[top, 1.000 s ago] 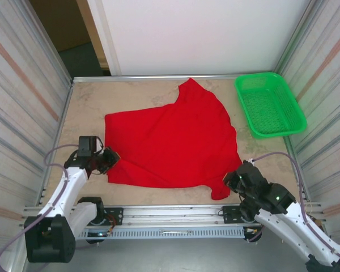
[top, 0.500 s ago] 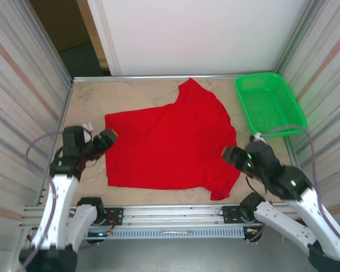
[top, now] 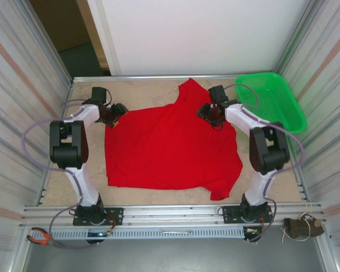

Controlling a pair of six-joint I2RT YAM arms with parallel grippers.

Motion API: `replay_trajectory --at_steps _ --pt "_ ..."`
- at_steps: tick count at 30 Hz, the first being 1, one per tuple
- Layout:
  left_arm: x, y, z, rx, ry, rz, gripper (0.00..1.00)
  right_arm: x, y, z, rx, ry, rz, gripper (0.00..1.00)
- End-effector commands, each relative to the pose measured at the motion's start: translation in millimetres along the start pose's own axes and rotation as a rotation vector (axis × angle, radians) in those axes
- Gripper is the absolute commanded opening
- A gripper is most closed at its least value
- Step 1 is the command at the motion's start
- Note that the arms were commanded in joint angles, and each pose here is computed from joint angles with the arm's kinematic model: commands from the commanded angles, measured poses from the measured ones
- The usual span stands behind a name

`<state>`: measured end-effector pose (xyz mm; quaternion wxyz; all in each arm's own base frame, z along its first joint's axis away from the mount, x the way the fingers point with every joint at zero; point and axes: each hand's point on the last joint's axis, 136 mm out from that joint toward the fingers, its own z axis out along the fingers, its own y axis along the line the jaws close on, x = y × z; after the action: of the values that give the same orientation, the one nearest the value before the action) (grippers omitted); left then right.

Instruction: Fold the inside-out t-shirt

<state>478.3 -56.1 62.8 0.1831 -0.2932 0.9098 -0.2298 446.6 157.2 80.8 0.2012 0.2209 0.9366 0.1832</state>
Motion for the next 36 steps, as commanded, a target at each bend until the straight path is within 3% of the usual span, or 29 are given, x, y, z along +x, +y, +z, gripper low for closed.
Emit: replay_trajectory --at_steps 1,6,11,19,24,27,31,36 --pt "-22 -1 17 -0.028 -0.010 0.003 0.68 -15 -7 25 0.005 0.016 0.110 0.54" --pt "-48 4 51 -0.039 -0.001 -0.051 0.68 -32 -36 55 0.102 0.038 0.277 0.53" --pt "-80 -6 71 -0.035 -0.019 -0.064 0.68 -57 -35 74 0.131 0.047 0.344 0.52" --pt "-139 -27 93 0.028 -0.086 -0.115 0.68 -114 -11 98 0.086 0.027 0.392 0.52" --pt "-173 -35 90 0.117 -0.163 -0.157 0.68 -141 11 105 -0.018 0.013 0.339 0.51" --pt "-191 -54 69 0.225 -0.198 -0.140 0.67 -151 43 86 -0.152 0.005 0.227 0.50" --pt "-194 -94 15 0.318 -0.231 -0.031 0.68 -147 77 24 -0.234 -0.043 0.097 0.51" --pt "-139 -121 -42 0.358 -0.192 0.076 0.68 -103 57 -41 -0.191 -0.082 0.095 0.52"
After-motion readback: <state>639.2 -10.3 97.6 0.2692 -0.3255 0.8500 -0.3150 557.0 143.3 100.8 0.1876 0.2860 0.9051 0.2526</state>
